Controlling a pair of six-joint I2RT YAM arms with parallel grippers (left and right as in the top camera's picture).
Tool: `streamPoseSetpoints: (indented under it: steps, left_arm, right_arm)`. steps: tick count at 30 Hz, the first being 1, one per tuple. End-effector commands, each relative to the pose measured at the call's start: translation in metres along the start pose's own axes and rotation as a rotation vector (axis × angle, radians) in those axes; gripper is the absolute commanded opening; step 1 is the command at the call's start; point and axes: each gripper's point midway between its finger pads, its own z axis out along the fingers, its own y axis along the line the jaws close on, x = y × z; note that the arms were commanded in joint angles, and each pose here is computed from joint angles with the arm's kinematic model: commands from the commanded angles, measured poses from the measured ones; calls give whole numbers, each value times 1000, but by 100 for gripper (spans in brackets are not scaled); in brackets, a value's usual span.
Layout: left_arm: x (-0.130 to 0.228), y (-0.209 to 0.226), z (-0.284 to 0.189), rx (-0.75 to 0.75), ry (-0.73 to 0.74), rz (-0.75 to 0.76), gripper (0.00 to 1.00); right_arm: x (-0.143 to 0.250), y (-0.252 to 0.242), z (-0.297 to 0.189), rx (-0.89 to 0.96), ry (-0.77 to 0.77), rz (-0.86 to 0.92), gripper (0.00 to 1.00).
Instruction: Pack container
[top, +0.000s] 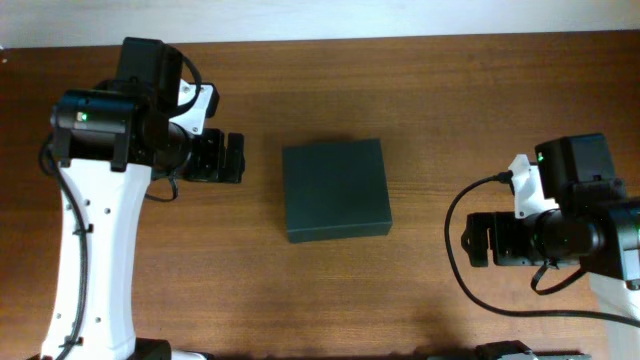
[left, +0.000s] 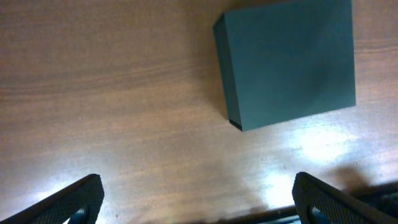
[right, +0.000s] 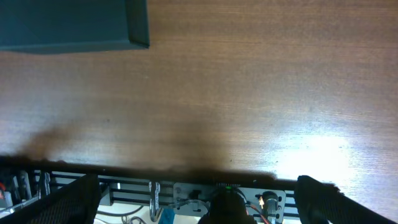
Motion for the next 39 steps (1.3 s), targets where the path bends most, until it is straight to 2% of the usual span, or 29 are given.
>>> streamPoseSetpoints:
  steps: [1, 8, 39]
  left_arm:
    - [-2, 4, 7, -12, -13, -13, 99]
    - [-4, 4, 8, -12, -17, -13, 99]
    - [-4, 4, 9, -11, -16, -13, 99]
  right_arm:
    - [-8, -2, 5, 19, -9, 3, 99]
    - [-20, -2, 12, 18, -7, 3, 99]
    - [-21, -2, 15, 20, 6, 4, 99]
